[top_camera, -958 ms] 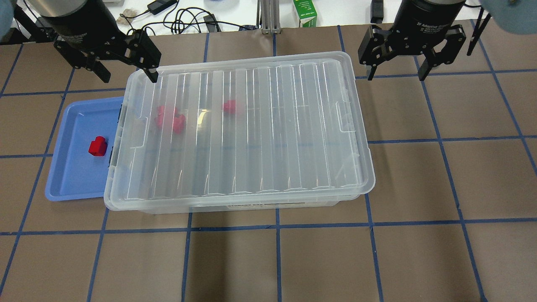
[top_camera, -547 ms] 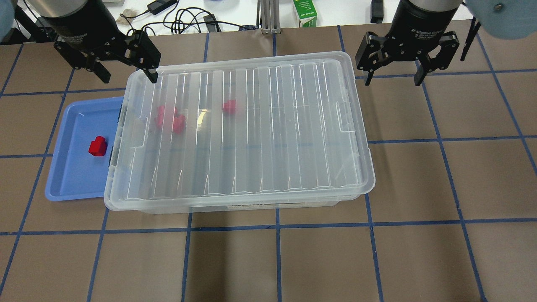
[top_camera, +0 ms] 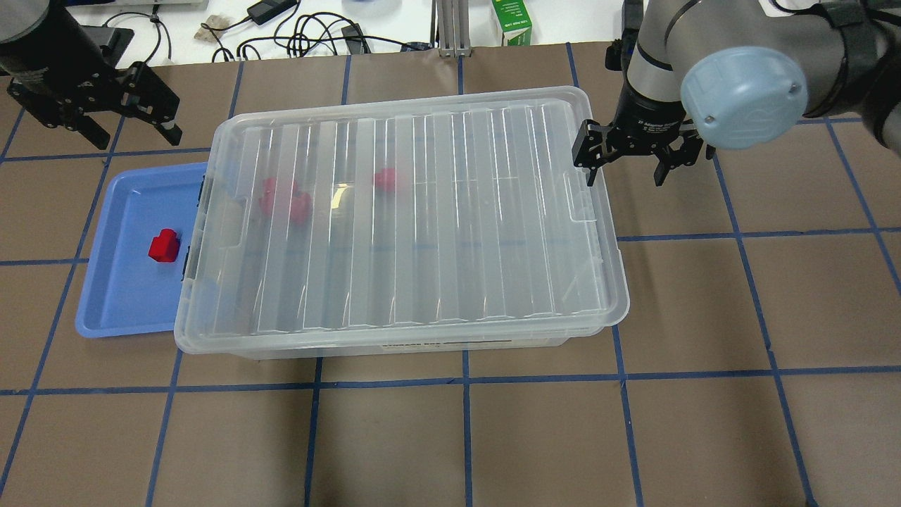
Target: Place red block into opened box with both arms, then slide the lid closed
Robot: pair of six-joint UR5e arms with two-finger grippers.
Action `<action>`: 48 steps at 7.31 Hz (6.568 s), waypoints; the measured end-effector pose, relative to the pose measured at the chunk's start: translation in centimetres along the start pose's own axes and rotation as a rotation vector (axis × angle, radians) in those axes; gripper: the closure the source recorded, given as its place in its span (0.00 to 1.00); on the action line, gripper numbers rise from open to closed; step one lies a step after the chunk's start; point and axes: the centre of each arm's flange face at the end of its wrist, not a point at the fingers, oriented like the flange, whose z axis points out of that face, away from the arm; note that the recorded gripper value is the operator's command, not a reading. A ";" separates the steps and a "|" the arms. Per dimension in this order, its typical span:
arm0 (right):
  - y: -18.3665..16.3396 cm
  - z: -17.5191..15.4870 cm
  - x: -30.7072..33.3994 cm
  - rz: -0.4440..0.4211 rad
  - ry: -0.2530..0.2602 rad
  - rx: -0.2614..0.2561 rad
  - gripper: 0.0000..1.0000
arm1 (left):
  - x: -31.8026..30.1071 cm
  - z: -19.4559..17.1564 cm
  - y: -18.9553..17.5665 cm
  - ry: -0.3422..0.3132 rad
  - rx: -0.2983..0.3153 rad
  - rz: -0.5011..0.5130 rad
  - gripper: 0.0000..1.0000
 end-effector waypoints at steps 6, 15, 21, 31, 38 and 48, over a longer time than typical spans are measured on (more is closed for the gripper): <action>-0.6 1.6 0.6 -0.015 0.031 -0.019 0.00 | -15.9 19.9 -2.1 0.042 0.001 0.104 0.00; -2.4 1.2 11.8 0.072 0.057 -0.031 0.00 | -17.4 30.8 -1.1 -0.011 0.018 0.103 1.00; -2.5 1.1 15.7 0.124 0.058 -0.036 0.00 | -13.4 11.9 -2.5 -0.032 -0.013 0.051 1.00; -2.0 -3.0 16.9 0.133 0.040 0.041 0.00 | 9.9 19.8 2.6 -0.016 -0.078 0.064 1.00; 5.0 -11.7 0.6 -0.072 -0.058 0.193 0.00 | 9.8 28.2 2.8 0.010 -0.102 0.018 0.04; 4.2 -11.4 3.1 -0.062 -0.046 0.174 0.00 | 15.3 1.6 0.5 -0.033 0.027 0.067 0.00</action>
